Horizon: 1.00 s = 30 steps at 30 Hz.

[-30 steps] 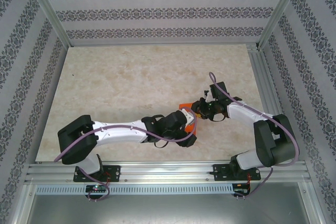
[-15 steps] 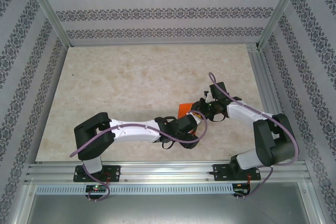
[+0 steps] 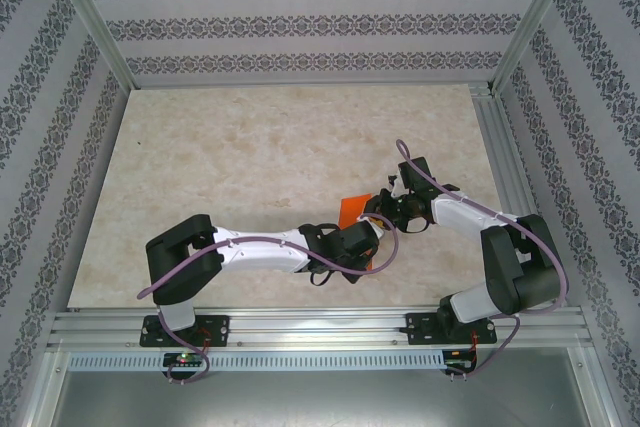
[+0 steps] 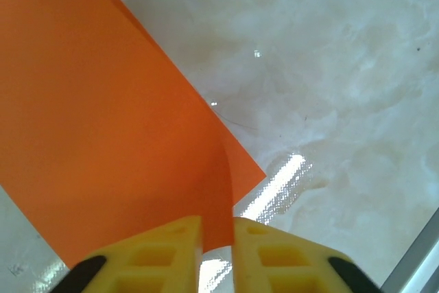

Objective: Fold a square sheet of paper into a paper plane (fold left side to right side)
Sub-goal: Fold the triangle a second time at the center of the table.

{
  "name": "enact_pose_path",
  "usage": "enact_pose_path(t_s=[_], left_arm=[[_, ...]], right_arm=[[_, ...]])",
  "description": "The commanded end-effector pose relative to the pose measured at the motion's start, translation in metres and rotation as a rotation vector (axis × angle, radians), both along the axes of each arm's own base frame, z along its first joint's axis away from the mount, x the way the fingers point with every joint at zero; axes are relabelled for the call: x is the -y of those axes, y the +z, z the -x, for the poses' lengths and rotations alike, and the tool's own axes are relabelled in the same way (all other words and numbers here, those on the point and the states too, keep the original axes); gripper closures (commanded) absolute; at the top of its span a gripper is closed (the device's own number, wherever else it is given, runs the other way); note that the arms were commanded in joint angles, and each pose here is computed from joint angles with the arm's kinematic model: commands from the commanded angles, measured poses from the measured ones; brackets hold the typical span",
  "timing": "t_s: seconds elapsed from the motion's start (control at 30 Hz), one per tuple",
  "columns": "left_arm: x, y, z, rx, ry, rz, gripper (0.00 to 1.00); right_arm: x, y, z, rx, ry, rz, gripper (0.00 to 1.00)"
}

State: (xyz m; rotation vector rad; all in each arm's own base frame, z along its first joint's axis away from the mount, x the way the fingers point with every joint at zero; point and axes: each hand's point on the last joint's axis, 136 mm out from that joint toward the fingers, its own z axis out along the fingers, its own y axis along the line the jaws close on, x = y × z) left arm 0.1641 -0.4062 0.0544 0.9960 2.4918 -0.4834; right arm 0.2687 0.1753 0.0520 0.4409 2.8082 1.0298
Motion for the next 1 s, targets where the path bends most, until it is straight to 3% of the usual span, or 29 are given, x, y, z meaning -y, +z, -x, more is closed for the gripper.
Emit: enact_pose_path(t_s=[0.0, 0.27, 0.67, 0.8, 0.97], left_arm=[[0.002, 0.018, 0.001, 0.028, -0.008, 0.012, 0.86], [0.003, 0.025, -0.002, 0.022, -0.007, 0.039, 0.95], [-0.001, 0.036, -0.008, -0.036, 0.021, 0.155, 1.00], [-0.001, 0.035, -0.010, -0.080, 0.027, 0.195, 1.00], [-0.010, 0.033, -0.016, -0.116, 0.052, 0.205, 1.00]], right_arm=[[0.000, 0.004, -0.007, 0.018, 0.014, 0.001, 0.75], [0.000, 0.011, -0.009, 0.036, 0.029, 0.006, 0.74], [0.034, 0.036, -0.003, 0.098, -0.044, 0.030, 0.49], [0.040, 0.030, 0.010, 0.091, -0.068, 0.014, 0.50], [0.036, 0.016, 0.037, 0.052, -0.061, -0.037, 0.69]])
